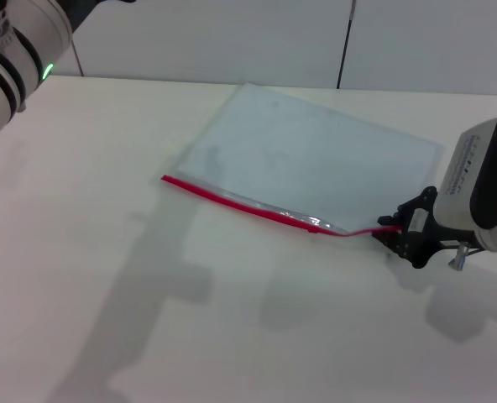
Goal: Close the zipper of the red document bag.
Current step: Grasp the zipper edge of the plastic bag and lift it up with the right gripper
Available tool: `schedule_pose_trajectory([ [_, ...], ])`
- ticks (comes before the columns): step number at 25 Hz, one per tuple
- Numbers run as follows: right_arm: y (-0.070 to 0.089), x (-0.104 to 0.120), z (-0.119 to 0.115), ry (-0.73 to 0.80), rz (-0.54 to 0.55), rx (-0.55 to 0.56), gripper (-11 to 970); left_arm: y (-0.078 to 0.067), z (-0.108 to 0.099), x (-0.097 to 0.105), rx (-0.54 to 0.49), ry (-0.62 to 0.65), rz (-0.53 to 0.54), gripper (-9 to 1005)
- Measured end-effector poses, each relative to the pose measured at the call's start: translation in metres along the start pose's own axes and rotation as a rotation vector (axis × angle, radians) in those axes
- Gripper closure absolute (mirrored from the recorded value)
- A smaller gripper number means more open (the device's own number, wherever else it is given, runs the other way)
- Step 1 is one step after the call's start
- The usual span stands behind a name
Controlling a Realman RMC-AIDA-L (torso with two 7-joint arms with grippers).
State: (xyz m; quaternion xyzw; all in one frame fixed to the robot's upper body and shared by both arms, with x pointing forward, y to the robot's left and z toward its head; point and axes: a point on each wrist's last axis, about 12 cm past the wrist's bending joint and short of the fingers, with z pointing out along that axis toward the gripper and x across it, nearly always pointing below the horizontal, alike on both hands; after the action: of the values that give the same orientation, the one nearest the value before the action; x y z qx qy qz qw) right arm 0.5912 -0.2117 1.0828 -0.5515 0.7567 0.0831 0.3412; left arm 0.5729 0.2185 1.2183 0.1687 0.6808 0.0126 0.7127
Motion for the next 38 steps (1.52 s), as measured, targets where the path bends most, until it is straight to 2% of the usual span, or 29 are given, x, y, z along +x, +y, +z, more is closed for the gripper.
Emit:
schedule_pose_trajectory([
  [4, -0.004, -0.002, -0.007, -0.029, 0.028, 0.008, 789, 0.001, -0.001, 0.000, -0.002, 0.002, 0.001, 548],
  [13, -0.015, -0.004, -0.049, -0.109, 0.074, 0.099, 857, 0.005, -0.003, -0.005, -0.020, -0.009, -0.024, 547],
  [17, -0.015, -0.005, -0.059, -0.124, 0.083, 0.121, 882, 0.004, -0.003, -0.007, -0.028, 0.001, -0.026, 547],
  [25, -0.015, -0.007, -0.066, -0.137, 0.091, 0.134, 913, -0.013, 0.003, -0.016, -0.025, 0.063, 0.052, 545],
  [27, -0.015, -0.008, -0.066, -0.137, 0.091, 0.132, 912, -0.015, 0.004, -0.017, -0.017, 0.063, 0.040, 544],
  [30, -0.015, -0.008, -0.066, -0.138, 0.091, 0.132, 912, -0.012, 0.004, -0.019, 0.008, 0.038, -0.051, 540],
  [32, -0.015, -0.008, -0.066, -0.140, 0.092, 0.132, 912, -0.004, 0.003, -0.017, 0.029, -0.005, -0.149, 538],
  [33, -0.015, -0.009, -0.066, -0.146, 0.095, 0.130, 912, 0.006, 0.001, -0.013, 0.051, -0.070, -0.245, 538],
  [38, -0.015, -0.010, -0.065, -0.154, 0.100, 0.126, 913, 0.016, -0.005, 0.000, 0.111, -0.188, -0.325, 538],
])
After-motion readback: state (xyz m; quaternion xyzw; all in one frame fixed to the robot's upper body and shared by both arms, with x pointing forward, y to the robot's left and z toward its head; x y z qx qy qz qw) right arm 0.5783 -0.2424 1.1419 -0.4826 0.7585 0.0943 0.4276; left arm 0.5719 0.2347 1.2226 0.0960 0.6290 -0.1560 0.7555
